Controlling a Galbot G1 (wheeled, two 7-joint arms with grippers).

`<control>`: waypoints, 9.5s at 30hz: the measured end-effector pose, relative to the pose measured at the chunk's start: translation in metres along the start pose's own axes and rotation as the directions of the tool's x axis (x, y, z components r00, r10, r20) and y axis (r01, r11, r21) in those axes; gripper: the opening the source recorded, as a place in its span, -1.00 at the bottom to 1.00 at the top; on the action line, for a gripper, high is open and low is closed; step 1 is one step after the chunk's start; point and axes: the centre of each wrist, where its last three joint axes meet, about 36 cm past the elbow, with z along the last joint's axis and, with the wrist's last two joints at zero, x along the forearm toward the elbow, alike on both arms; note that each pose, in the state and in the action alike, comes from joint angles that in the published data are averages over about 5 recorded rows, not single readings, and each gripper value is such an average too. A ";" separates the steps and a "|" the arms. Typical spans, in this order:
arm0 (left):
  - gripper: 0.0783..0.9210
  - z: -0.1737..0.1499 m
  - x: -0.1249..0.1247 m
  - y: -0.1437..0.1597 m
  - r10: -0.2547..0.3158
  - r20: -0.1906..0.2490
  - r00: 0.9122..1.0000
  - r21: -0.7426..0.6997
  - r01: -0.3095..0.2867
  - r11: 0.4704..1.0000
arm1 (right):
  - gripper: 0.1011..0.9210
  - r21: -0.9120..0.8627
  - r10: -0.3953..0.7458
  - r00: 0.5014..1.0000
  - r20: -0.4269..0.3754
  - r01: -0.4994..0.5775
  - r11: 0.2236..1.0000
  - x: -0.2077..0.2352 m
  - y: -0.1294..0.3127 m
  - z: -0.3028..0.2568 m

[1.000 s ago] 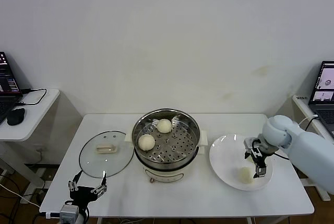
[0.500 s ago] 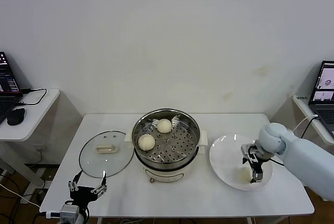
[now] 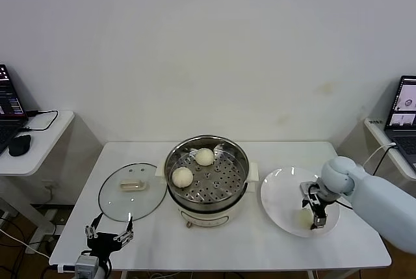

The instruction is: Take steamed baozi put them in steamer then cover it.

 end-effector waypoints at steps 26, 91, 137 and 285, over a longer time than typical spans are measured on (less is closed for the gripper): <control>0.77 -0.003 -0.012 -0.005 -0.009 0.027 1.000 0.016 0.009 1.000 | 0.24 0.044 0.130 0.981 0.144 -0.138 0.990 0.159 -0.062 -0.010; 0.77 -0.010 -0.005 0.000 -0.055 0.049 0.997 0.052 0.053 0.997 | 0.26 0.990 0.115 0.983 0.142 -0.143 -0.002 0.157 -0.052 -0.332; 0.77 -0.019 -0.001 -0.002 -0.022 0.071 0.997 0.043 0.019 0.999 | 0.76 0.649 0.151 0.935 0.320 -0.333 0.685 0.251 -0.065 -0.200; 0.77 -0.031 0.005 -0.002 -0.033 0.118 0.992 0.031 0.029 0.999 | 0.22 0.142 0.075 0.973 0.218 -0.108 0.984 0.236 -0.128 -0.213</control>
